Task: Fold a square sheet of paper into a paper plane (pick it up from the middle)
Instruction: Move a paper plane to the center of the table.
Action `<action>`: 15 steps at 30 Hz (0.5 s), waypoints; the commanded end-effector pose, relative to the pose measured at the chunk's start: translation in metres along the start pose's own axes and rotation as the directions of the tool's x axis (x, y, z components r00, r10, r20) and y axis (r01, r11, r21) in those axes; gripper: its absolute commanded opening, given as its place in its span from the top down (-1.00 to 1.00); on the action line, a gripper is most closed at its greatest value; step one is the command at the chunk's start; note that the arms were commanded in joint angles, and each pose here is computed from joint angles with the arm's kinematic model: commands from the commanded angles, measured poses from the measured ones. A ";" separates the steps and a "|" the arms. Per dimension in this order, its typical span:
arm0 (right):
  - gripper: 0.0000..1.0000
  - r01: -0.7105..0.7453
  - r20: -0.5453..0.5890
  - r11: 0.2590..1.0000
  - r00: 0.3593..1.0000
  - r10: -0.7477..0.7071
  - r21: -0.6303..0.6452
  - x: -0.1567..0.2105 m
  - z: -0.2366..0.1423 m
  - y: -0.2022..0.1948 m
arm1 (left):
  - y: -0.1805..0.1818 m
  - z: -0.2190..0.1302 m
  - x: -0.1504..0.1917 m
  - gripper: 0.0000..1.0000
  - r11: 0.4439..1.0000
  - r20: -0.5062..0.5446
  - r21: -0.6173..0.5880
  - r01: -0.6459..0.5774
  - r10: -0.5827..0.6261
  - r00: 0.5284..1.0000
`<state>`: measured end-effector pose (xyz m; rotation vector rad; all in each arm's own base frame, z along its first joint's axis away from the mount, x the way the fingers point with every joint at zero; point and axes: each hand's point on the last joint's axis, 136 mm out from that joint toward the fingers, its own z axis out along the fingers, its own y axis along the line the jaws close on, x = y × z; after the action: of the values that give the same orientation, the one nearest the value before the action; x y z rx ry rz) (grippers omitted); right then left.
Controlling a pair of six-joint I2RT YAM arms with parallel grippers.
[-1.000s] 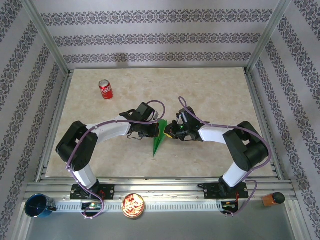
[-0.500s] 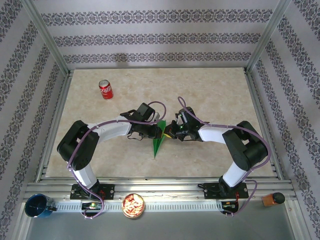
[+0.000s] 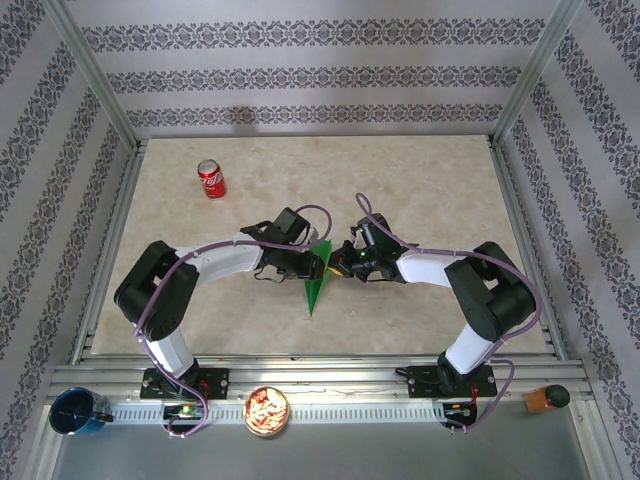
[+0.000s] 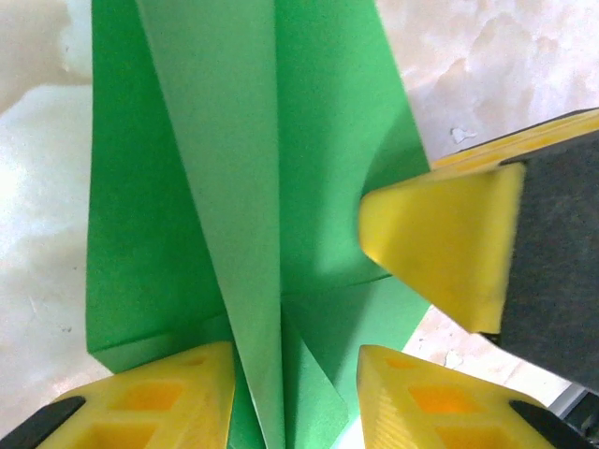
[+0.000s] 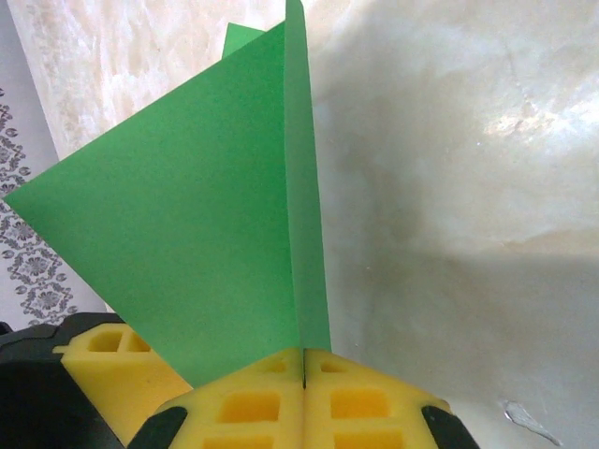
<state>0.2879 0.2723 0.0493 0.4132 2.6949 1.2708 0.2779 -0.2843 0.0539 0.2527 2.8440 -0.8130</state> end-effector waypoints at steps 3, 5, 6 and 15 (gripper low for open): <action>0.95 -0.009 0.010 1.000 1.000 0.009 -0.005 -0.004 0.005 0.001 | 0.009 0.001 0.021 0.22 0.997 -0.052 -0.067 0.038 -0.041 0.998; 0.95 -0.011 0.012 1.000 1.000 0.011 -0.006 -0.005 0.005 0.001 | 0.009 0.001 0.023 0.21 0.996 -0.060 -0.073 0.041 -0.045 0.997; 0.95 -0.012 0.010 1.000 1.000 0.012 -0.005 -0.004 0.005 0.001 | 0.010 0.001 0.024 0.20 0.996 -0.063 -0.079 0.041 -0.046 0.997; 0.95 -0.017 0.011 1.000 1.000 0.017 -0.002 -0.003 0.006 0.000 | 0.008 0.005 0.030 0.20 0.995 -0.102 -0.093 0.017 -0.026 0.994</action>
<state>0.2901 0.2736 0.0476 0.4359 2.6894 1.2803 0.2621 -0.2799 0.0459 0.2338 2.9173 -0.7478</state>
